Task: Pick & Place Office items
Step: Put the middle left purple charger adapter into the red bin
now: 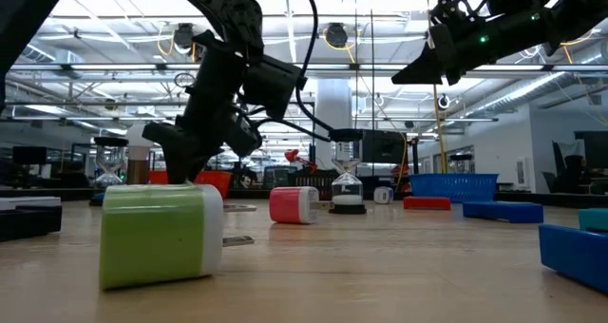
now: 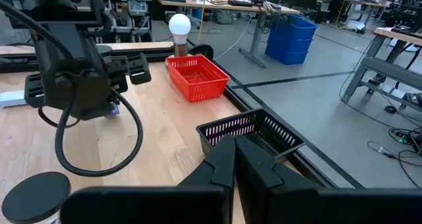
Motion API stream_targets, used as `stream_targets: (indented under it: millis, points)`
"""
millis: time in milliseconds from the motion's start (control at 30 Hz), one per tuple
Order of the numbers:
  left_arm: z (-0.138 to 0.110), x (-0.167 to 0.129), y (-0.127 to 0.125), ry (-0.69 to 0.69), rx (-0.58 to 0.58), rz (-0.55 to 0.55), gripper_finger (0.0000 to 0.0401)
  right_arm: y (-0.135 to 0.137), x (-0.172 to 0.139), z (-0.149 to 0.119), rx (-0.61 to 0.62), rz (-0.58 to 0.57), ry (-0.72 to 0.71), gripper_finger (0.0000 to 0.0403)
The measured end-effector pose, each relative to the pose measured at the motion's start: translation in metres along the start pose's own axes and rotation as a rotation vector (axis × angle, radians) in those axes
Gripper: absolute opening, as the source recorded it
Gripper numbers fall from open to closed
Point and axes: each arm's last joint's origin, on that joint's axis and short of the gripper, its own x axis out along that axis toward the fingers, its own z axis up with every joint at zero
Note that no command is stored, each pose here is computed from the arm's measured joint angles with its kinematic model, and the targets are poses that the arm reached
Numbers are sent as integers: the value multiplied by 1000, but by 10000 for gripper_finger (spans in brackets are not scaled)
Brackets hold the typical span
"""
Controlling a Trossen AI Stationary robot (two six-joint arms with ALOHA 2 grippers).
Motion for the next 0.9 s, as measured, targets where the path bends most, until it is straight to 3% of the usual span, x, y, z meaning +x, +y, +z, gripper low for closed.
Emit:
stream_targets:
  millis: [167,367,500,767,900]
  points:
    - [0,0,0,-2,-9,2,137,0,0,0,0,0,0,1]
    - [1,0,1,-4,-18,46,216,0,0,0,0,0,0,1]
    - [1,0,2,-3,-27,52,239,0,0,0,0,0,0,1]
    - [-3,-2,2,24,-37,74,203,0,0,0,0,0,0,0]
    - [-14,-20,6,-91,-121,59,163,0,0,-1,-2,1,11,0]
